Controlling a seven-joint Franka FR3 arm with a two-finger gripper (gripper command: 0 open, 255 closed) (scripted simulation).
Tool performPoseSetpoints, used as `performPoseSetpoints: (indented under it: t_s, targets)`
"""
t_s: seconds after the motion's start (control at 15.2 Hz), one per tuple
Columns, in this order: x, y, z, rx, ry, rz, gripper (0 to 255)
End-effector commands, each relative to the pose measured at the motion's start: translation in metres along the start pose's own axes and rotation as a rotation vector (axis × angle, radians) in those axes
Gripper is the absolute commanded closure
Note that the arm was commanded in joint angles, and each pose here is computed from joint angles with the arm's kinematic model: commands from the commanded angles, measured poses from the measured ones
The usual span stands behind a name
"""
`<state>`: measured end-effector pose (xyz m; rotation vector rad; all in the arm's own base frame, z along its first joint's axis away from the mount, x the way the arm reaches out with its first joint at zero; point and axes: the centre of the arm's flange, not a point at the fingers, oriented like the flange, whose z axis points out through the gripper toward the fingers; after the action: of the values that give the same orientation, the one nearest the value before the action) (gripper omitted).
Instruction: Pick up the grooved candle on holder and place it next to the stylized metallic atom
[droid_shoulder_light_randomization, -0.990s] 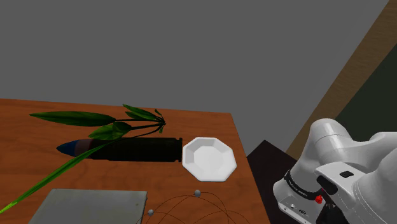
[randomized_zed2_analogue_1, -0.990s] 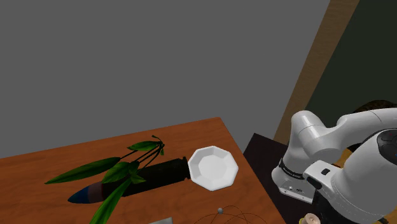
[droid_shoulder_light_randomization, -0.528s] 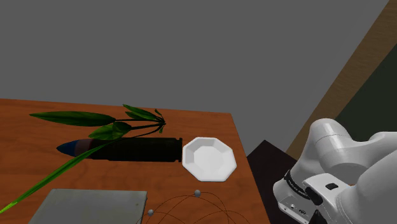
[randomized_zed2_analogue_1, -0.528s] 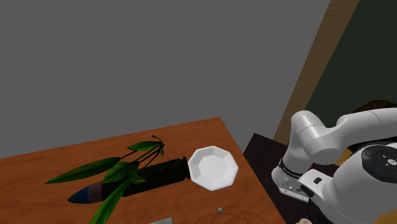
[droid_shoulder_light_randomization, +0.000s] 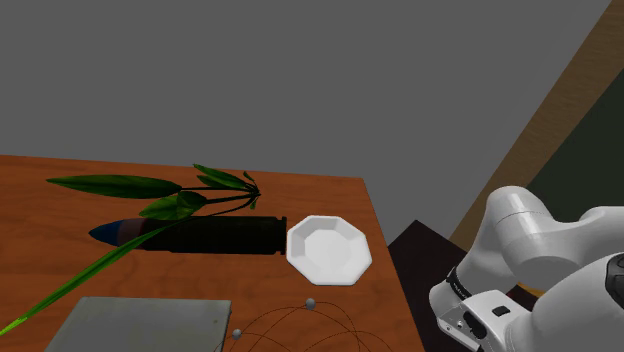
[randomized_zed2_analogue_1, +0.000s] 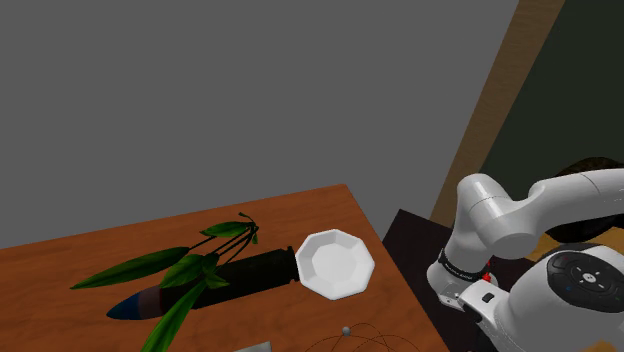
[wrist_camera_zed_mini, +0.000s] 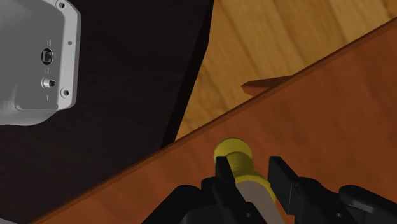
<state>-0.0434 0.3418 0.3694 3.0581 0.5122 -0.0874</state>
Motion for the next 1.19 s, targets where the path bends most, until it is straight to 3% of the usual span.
performPoseSetpoints:
  t_s: [0.0,0.46,0.53,0.86,1.12]
  targets:
    - [0.001,0.0,0.005,0.0,0.0,0.0,255]
    - [0.001,0.0,0.005,0.0,0.0,0.0,255]
    - [0.001,0.0,0.005,0.0,0.0,0.0,0]
    - [0.001,0.0,0.005,0.0,0.0,0.0,0]
    - [0.001,0.0,-0.045,0.0,0.0,0.0,0]
